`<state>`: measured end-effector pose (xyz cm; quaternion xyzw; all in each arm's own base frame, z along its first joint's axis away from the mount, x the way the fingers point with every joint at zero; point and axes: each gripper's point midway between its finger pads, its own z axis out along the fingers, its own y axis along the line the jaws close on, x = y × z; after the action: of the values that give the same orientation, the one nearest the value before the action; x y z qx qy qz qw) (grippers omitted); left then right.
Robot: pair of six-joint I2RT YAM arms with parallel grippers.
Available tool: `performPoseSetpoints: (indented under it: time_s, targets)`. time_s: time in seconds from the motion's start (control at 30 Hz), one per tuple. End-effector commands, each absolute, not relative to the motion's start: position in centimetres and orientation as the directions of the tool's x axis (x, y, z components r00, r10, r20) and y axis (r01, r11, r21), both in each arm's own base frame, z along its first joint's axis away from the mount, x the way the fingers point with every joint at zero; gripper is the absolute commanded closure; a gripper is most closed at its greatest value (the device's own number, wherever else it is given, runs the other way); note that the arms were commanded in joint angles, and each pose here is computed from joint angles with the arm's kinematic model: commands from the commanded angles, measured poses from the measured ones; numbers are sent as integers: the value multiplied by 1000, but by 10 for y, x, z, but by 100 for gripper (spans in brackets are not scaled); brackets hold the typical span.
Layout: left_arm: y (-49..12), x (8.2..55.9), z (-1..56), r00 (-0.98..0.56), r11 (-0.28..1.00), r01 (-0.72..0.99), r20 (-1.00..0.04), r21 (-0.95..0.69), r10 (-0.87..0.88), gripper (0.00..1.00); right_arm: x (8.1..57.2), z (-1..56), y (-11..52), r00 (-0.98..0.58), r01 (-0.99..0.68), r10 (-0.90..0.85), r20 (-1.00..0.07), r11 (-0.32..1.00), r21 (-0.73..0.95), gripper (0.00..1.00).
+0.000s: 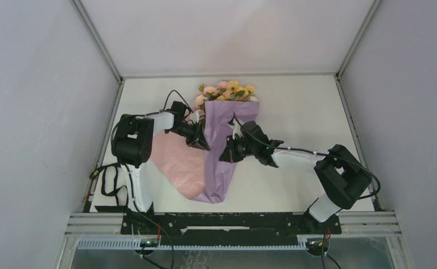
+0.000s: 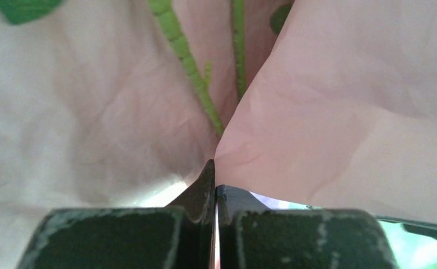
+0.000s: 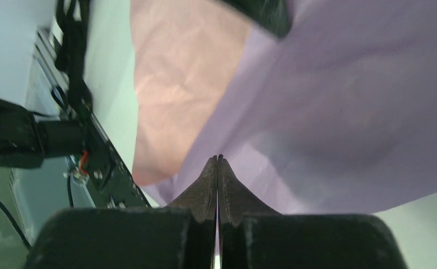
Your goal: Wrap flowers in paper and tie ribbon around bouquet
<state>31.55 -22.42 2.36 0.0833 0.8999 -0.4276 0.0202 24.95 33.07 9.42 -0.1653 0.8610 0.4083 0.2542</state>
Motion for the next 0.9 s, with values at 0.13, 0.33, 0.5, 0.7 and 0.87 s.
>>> performPoseSetpoints:
  time_s: [0.13,0.33,0.5,0.7,0.87]
  targets:
    - [-215,332,21,-985,633,172,-134,-755,108,100,169,52,347,-824,-530,-243,-511,648,547,100]
    - [-214,334,21,-983,641,183,-147,-746,110,100,133,16,336,-852,-503,-290,-437,685,527,100]
    - [-208,339,19,-976,673,212,-183,-709,115,100,107,-4,323,-868,-484,-317,-382,713,508,100]
    - [-208,343,19,-974,676,221,-192,-703,118,100,84,9,316,-851,-520,-365,-377,684,511,100]
    - [-209,341,17,-974,672,222,-189,-707,123,100,72,36,309,-820,-573,-414,-396,616,541,100]
